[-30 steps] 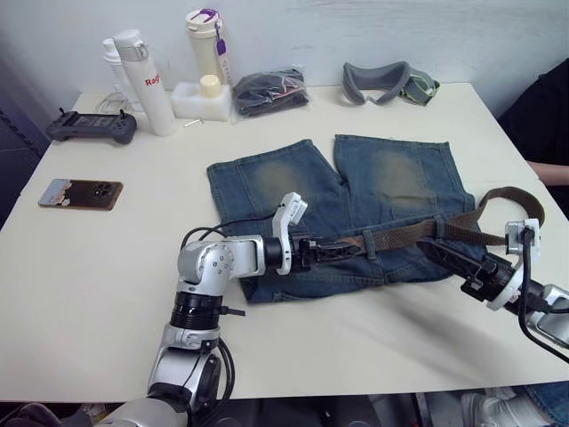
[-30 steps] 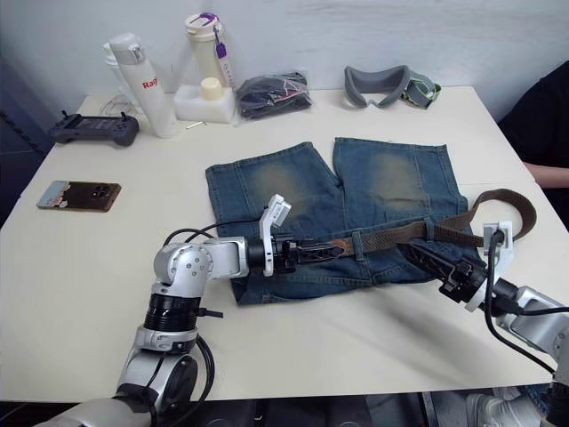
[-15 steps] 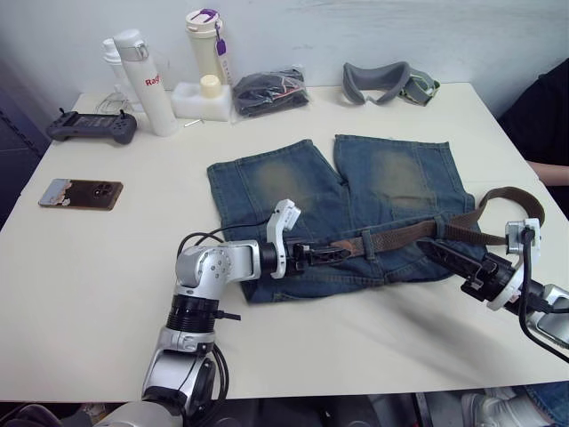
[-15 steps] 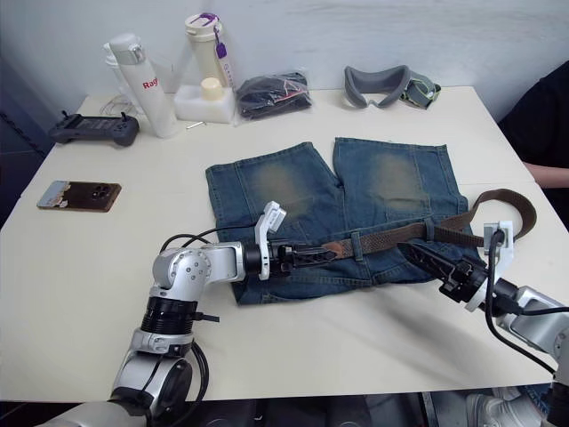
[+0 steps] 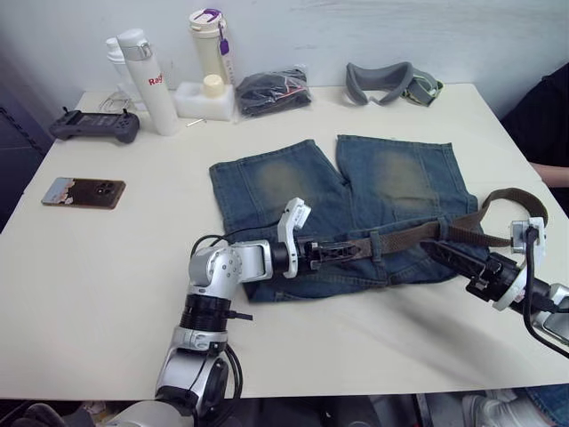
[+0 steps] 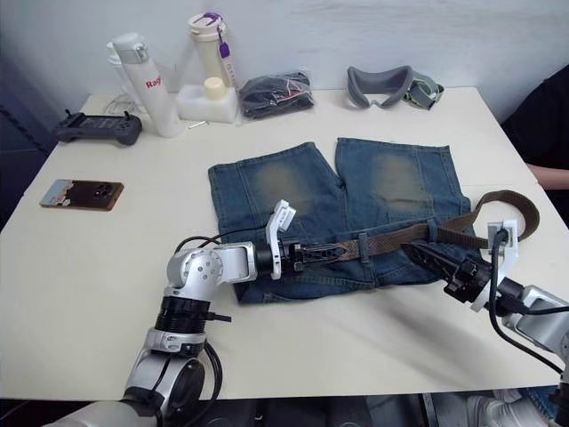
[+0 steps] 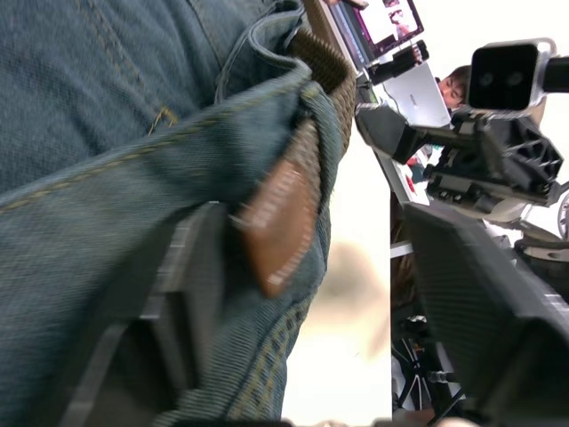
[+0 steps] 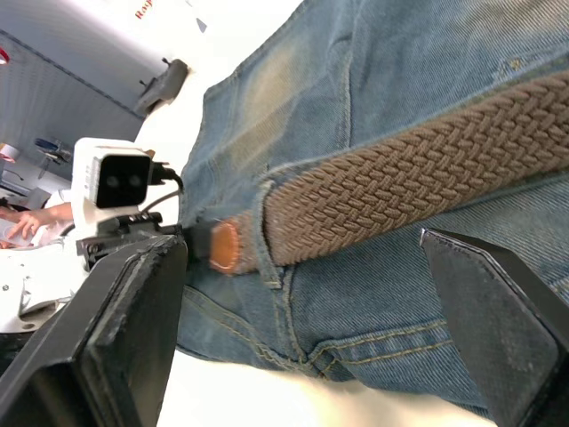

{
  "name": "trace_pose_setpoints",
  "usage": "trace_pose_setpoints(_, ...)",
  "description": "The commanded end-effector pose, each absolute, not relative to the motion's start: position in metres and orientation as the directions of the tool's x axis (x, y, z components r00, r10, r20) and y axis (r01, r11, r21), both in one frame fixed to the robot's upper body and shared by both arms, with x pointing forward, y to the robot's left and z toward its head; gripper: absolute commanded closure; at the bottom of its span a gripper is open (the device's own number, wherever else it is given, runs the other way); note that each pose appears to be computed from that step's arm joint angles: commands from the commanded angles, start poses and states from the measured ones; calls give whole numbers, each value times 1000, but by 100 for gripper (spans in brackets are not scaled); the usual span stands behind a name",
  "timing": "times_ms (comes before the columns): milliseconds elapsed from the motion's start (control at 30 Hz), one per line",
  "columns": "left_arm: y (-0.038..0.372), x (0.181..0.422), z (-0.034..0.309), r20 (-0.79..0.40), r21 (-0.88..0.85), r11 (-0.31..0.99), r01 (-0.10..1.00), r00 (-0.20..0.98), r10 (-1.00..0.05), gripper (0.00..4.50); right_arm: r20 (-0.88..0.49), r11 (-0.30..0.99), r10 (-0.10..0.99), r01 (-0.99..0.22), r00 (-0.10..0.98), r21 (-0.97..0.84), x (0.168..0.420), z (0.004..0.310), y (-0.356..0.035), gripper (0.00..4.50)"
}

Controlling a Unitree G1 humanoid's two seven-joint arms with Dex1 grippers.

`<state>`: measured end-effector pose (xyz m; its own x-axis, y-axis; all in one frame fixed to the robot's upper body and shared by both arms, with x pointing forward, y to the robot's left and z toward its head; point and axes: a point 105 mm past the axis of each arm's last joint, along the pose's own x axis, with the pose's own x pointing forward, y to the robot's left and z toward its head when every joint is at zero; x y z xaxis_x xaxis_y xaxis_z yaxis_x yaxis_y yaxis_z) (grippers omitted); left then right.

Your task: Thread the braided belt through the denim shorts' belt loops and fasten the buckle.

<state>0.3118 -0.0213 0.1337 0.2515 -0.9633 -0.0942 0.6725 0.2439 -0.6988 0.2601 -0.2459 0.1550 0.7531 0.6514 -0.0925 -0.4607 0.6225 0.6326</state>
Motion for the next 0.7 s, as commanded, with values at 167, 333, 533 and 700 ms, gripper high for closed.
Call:
trace_pose_setpoints(167, -15, 311, 151, -40, -677, 212, 705, 253, -967, 449, -133, 687, 612, -441, 780, 578, 257, 155, -261, 0)
trace_pose_setpoints(333, -3, 310, 155, -46, -667, 225, 711, 262, -964, 449, -211, 743, 583, -411, 784, 528, 259, 144, -267, 0)
trace_pose_setpoints(533, 7, 308, 155, -59, -661, 246, 709, 278, -959, 450, -248, 815, 514, -378, 821, 440, 272, 144, -282, 27)
trace_pose_setpoints(700, 12, 312, 156, -61, -658, 266, 704, 303, -951, 450, -338, 879, 446, -333, 829, 341, 287, 126, -287, 245)
